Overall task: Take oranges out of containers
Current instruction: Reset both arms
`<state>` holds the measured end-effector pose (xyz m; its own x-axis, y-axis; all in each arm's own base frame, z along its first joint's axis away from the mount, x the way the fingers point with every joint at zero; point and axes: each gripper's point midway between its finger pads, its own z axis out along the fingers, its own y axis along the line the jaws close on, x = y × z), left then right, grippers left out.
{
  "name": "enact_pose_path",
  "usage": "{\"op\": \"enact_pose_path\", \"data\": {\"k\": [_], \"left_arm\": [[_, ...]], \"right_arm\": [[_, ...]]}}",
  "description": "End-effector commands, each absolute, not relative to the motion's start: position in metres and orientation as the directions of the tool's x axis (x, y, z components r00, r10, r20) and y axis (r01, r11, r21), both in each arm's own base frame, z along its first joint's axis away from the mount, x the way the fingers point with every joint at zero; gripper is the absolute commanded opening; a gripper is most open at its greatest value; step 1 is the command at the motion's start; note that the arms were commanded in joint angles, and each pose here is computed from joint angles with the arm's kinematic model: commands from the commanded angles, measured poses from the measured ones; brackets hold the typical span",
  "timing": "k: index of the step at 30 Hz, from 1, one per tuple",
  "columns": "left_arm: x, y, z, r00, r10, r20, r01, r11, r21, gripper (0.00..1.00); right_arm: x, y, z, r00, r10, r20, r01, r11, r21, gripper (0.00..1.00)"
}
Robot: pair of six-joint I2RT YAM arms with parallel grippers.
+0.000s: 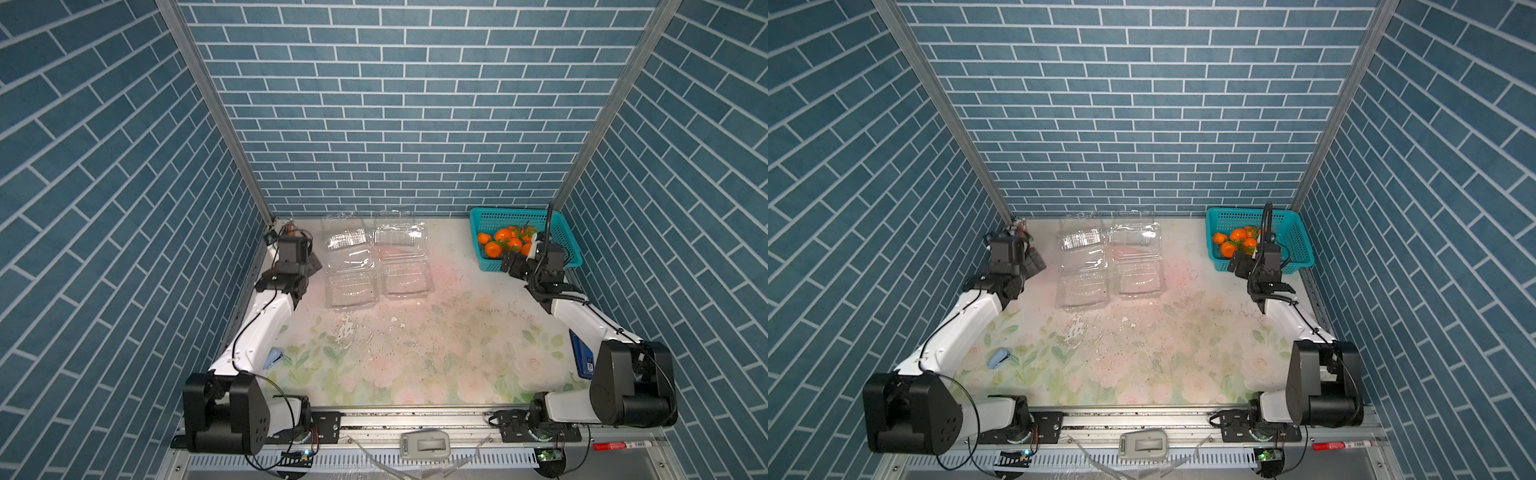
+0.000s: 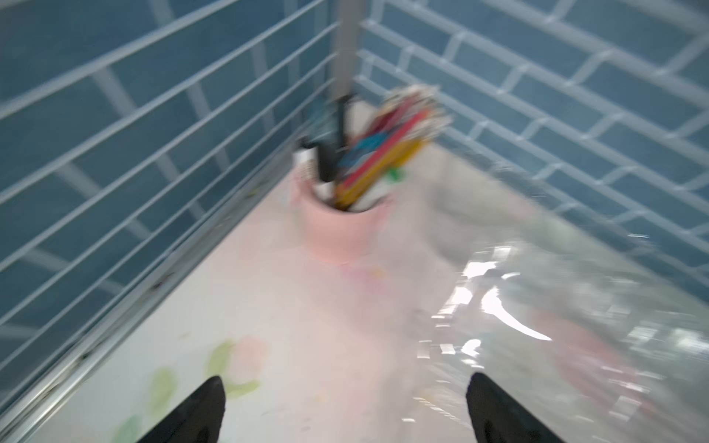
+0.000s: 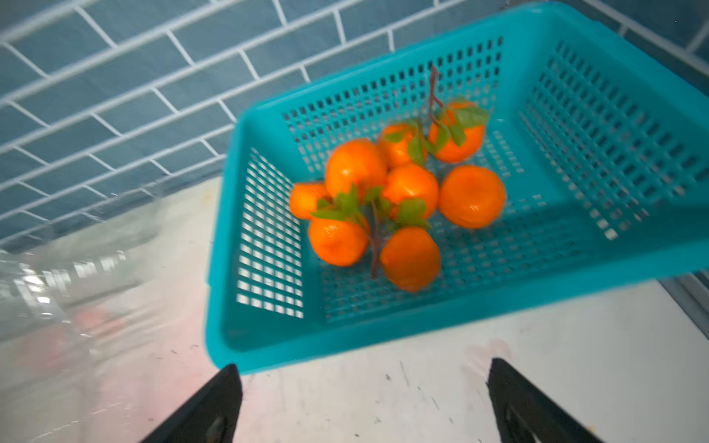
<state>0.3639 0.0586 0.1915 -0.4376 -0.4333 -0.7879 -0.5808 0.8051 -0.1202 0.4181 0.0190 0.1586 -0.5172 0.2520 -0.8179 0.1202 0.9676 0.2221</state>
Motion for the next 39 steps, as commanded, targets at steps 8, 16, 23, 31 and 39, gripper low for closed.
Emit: {"op": "enact_pose_path", "data": {"k": [8, 16, 23, 31, 39], "left_arm": [[0.315, 0.128, 0.127, -0.358, -0.225, -0.906, -0.793, 0.586, 0.167, 0.99], [0.352, 0.104, 0.116, -0.358, -0.137, -0.924, -0.668, 0.729, 0.15, 0.99], [0.37, 0.067, 0.119, -0.343, -0.004, -0.939, -0.494, 0.851, 0.177, 0.99], [0.388, 0.035, 0.111, -0.384, 0.089, -0.919, -0.336, 0.914, 0.228, 0.99], [0.386, 0.021, 0.101, -0.31, 0.124, -0.943, -0.235, 0.951, 0.202, 0.99]], "right_arm": [[0.401, -0.026, 0.133, -0.519, 0.117, -0.847, 0.312, 0.948, -0.06, 0.99], [0.378, -0.034, 0.132, -0.444, -0.014, -0.896, 0.329, 0.928, -0.177, 0.99], [0.376, -0.035, 0.121, -0.366, -0.071, -0.928, 0.343, 0.917, -0.205, 0.99], [0.375, -0.035, 0.119, -0.283, -0.104, -0.954, 0.365, 0.908, -0.207, 0.99], [0.384, -0.045, 0.107, -0.343, -0.018, -0.939, 0.328, 0.935, -0.138, 0.99]]}}
